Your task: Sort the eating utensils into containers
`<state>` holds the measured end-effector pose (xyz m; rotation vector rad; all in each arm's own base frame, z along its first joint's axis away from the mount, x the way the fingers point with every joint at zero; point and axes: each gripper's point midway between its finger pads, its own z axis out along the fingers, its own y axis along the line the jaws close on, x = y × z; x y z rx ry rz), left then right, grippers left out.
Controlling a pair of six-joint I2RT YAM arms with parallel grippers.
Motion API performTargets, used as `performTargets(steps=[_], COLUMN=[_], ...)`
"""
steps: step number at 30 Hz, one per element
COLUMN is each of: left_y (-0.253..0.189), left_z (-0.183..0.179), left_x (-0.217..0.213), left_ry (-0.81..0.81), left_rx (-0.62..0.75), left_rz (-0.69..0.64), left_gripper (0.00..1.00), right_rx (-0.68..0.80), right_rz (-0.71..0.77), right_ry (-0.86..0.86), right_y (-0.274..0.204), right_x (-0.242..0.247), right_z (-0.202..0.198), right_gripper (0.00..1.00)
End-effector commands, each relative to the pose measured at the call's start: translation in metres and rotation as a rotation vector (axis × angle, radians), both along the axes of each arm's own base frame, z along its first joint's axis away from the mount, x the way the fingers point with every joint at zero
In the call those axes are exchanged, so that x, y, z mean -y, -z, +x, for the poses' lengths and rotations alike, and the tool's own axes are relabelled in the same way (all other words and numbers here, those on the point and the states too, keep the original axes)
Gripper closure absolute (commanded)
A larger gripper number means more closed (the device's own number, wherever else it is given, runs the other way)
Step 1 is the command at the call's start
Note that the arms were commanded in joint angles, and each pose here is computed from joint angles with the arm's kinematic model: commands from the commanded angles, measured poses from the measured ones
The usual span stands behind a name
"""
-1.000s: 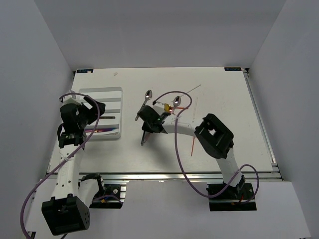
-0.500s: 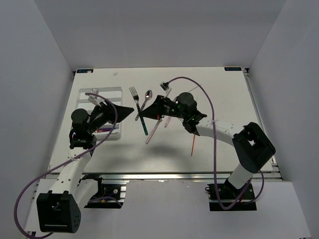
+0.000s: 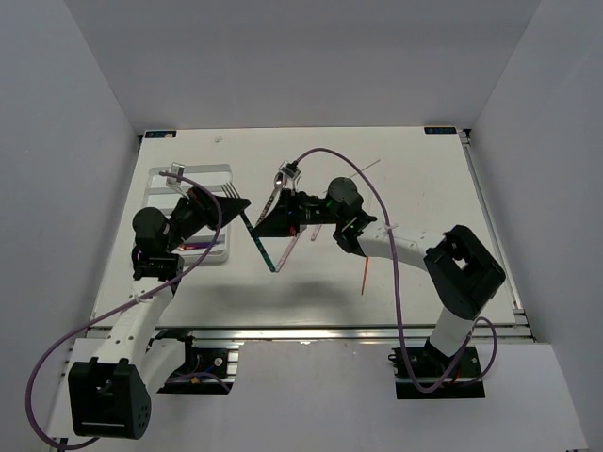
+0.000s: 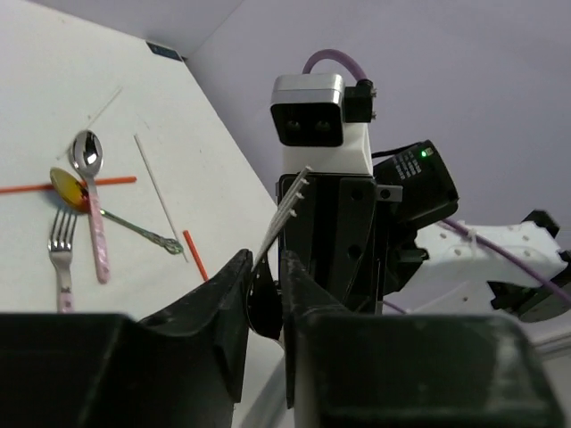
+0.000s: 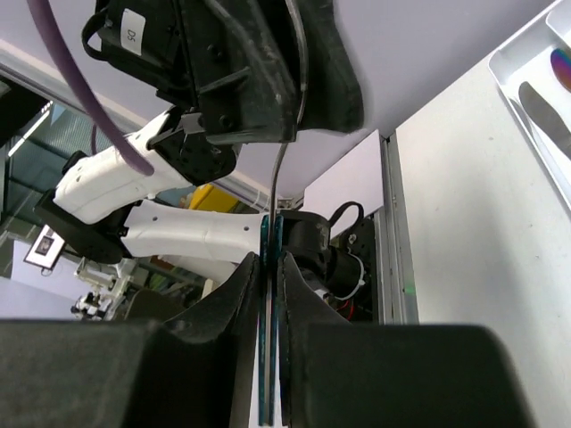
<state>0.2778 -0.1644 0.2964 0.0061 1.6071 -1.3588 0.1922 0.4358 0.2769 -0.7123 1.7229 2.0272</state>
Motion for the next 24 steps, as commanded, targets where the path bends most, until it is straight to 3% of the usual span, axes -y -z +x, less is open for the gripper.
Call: performTargets(steps=[1,3,5,7,8,9,10,11,12,14,17,24], left_y=[-0.015,-0.016,-0.015,-0.003,0.022,0.037,0.064,0.085,0.101,0.129,0.145,0.162], left_z=[-0.003,-0.003,0.004,0.025,0.038,0.062,0.075,0.072,0.076,0.079,0.081,0.111], left_x=[0.004,0.006,0.002,-0.011,-0.025,-0.059,-0.086,-0.111,-0.146,-0.195,-0.246,-0.279], left_ry=[0.027,0.039,0.004,-0.122,-0.225,-0.455,-0.589,-0.698,-0.834,-0.990,-1.202,-1.326], left_rx=[0.053,0.051,0.034,-0.032,-0.162,-0.247,-0.371,-0.534,-0.618,-0.758,-0.814,-0.820], left_rz=[-0.019,-0.031,-0.034,-0.005,0.083,0.132,0.193,0.254,0.275,0.206,0.105,0.002], left_gripper=[0.74,0.95,1.00,1.00,1.00,1.00,1.00,1.00,1.00,1.00,1.00,1.00], right_rx=[0.087,0.086,0.092,0.055,0.030,-0.035,-0.092,-0.136,-0.117,-0.162,-0.098,-0.019], right_rz=[0.069,0.067,0.071,0.051,0.041,0.005,-0.048,-0.091,-0.162,-0.380,-0.471,-0.532], right_ry=[-0.032,-0.034,-0.023,0.023,0.061,0.174,0.249,0.416,0.512,0.750,0.820,0.855], right_y=[-0.029,-0.029,-0.031,-0.022,-0.017,-0.005,0.012,0.023,0.040,0.071,0.075,0.075], right_x=[-0.005,-0.007,-0.005,0.005,0.012,0.028,0.045,0.065,0.080,0.116,0.139,0.156], right_z=[-0.005,-0.003,0.003,0.013,0.022,0.052,0.061,0.096,0.111,0.132,0.130,0.127], right_gripper=[1.00,1.00,1.00,0.59,0.24,0.13,0.11,0.11,0.11,0.11,0.11,0.11])
